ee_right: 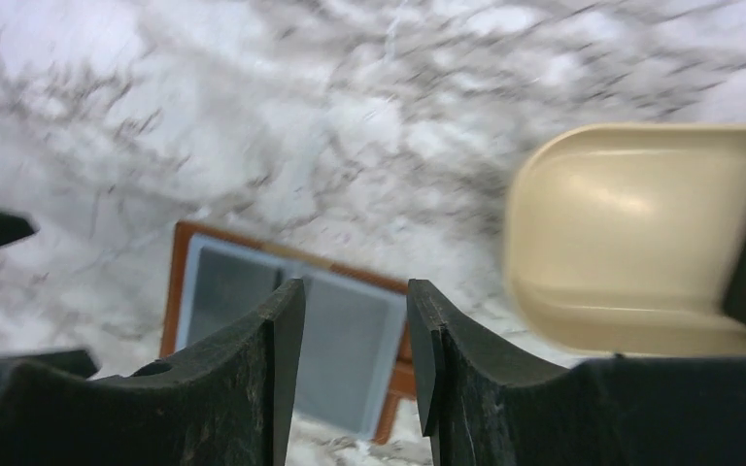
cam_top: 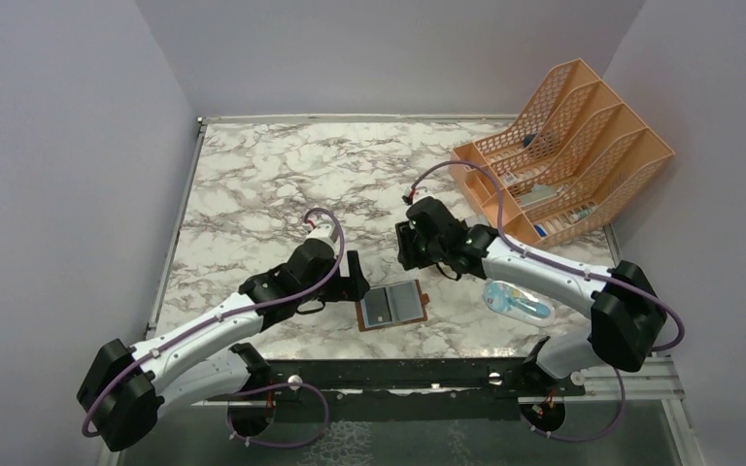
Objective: Put the credit cards into the card holder
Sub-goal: Insert the credit card into the card holder, then pick up the credit card from the storage box.
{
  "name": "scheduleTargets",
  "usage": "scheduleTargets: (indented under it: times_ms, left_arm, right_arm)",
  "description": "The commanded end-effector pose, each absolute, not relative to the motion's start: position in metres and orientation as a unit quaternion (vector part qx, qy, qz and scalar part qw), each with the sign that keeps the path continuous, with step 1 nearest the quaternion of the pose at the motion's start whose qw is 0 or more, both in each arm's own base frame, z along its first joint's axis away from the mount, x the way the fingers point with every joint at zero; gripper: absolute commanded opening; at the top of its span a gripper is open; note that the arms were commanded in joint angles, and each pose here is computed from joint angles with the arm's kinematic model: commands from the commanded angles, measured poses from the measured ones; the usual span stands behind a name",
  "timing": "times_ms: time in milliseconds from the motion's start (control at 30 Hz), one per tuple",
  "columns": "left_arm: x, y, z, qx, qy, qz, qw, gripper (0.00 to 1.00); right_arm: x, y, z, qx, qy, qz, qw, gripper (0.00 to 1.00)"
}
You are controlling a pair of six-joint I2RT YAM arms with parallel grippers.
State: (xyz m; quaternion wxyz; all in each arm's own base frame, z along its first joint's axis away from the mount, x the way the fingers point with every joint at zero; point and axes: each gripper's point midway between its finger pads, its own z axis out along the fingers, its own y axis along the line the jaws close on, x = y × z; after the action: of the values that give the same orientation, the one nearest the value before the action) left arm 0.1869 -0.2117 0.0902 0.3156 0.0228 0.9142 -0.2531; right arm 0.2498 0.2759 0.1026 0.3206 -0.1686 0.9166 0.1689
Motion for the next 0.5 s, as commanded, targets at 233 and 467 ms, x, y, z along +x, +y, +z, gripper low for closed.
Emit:
scheduleTargets:
  times_ms: [233,467]
  left_arm:
    - [0.187,-0.208,0.117,0.063,0.898,-0.26,0.35,0.99]
    - [0.186,-0.207,0.114,0.06,0.899,-0.26,0.347,0.99]
  right_arm:
    - [0.323,0.163,0.122,-0.123,0.908,-0.142,0.374,0.44]
    - [0.342,0.131,0.12,-0.108,0.896,-0.229,0.365,0.43]
